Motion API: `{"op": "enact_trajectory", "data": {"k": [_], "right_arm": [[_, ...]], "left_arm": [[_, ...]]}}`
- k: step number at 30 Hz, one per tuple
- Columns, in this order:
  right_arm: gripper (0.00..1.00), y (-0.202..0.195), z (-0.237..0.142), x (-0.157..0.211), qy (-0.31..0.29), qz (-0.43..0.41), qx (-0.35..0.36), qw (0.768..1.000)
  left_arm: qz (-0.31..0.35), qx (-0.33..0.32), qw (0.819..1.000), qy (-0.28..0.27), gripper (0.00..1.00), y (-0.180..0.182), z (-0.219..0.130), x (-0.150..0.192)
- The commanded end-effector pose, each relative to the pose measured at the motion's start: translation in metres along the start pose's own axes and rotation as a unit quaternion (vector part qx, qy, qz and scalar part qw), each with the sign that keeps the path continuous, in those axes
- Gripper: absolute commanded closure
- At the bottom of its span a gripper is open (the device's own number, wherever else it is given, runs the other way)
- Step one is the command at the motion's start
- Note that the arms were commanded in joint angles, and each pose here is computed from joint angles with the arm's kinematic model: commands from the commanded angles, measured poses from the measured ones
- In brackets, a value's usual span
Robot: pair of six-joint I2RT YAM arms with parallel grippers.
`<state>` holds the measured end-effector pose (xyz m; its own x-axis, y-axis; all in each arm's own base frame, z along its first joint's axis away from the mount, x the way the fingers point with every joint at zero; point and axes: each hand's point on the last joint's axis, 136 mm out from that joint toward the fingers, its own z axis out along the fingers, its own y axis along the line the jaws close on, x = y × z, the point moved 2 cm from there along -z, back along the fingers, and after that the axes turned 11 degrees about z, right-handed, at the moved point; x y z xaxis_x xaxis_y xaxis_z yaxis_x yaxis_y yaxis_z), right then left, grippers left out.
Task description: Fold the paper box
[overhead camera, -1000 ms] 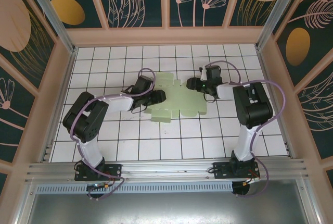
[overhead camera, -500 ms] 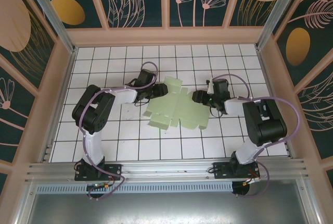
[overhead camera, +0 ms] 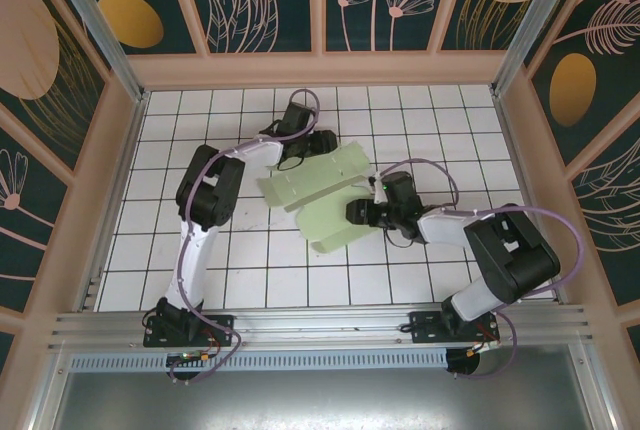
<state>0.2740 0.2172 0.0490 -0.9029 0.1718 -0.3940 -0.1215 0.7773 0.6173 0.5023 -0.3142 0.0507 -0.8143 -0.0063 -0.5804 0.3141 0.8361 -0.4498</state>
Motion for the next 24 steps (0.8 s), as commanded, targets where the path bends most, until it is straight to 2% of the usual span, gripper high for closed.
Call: {"op": "enact_trajectory", "data": {"k": [1, 4, 9, 12, 15, 17, 22, 24], "right_arm": [[0.35, 0.007, 0.01, 0.019, 0.045, -0.003, 0.007, 0.999], [0.34, 0.016, 0.001, 0.0, 0.015, -0.021, 0.009, 1.0], [0.34, 0.028, -0.017, -0.049, -0.047, -0.039, -0.01, 0.998], [0.35, 0.028, -0.013, -0.079, -0.066, -0.037, -0.015, 0.997], [0.35, 0.029, 0.003, -0.106, -0.071, -0.046, -0.006, 0.996], [0.36, 0.033, 0.018, -0.124, -0.068, -0.051, -0.008, 0.996], [0.38, 0.036, 0.058, -0.158, -0.057, -0.047, -0.008, 0.997], [0.39, 0.031, 0.072, -0.165, -0.052, -0.038, -0.007, 0.998]], "left_arm": [[-0.001, 0.0, 0.999, 0.052, 0.38, 0.0, 0.006, 0.019], [0.012, -0.015, 0.999, 0.027, 0.33, -0.005, -0.014, 0.004], [0.021, -0.045, 0.998, -0.036, 0.23, -0.007, -0.069, -0.021], [0.012, -0.057, 0.996, -0.061, 0.21, -0.005, -0.097, -0.019], [-0.02, -0.044, 0.997, -0.065, 0.25, -0.004, -0.116, 0.005], [-0.048, -0.033, 0.996, -0.065, 0.31, 0.0, -0.127, 0.027], [-0.097, -0.061, 0.993, -0.022, 0.41, 0.031, -0.135, 0.1], [-0.102, -0.068, 0.992, -0.021, 0.44, 0.035, -0.142, 0.11]]}}
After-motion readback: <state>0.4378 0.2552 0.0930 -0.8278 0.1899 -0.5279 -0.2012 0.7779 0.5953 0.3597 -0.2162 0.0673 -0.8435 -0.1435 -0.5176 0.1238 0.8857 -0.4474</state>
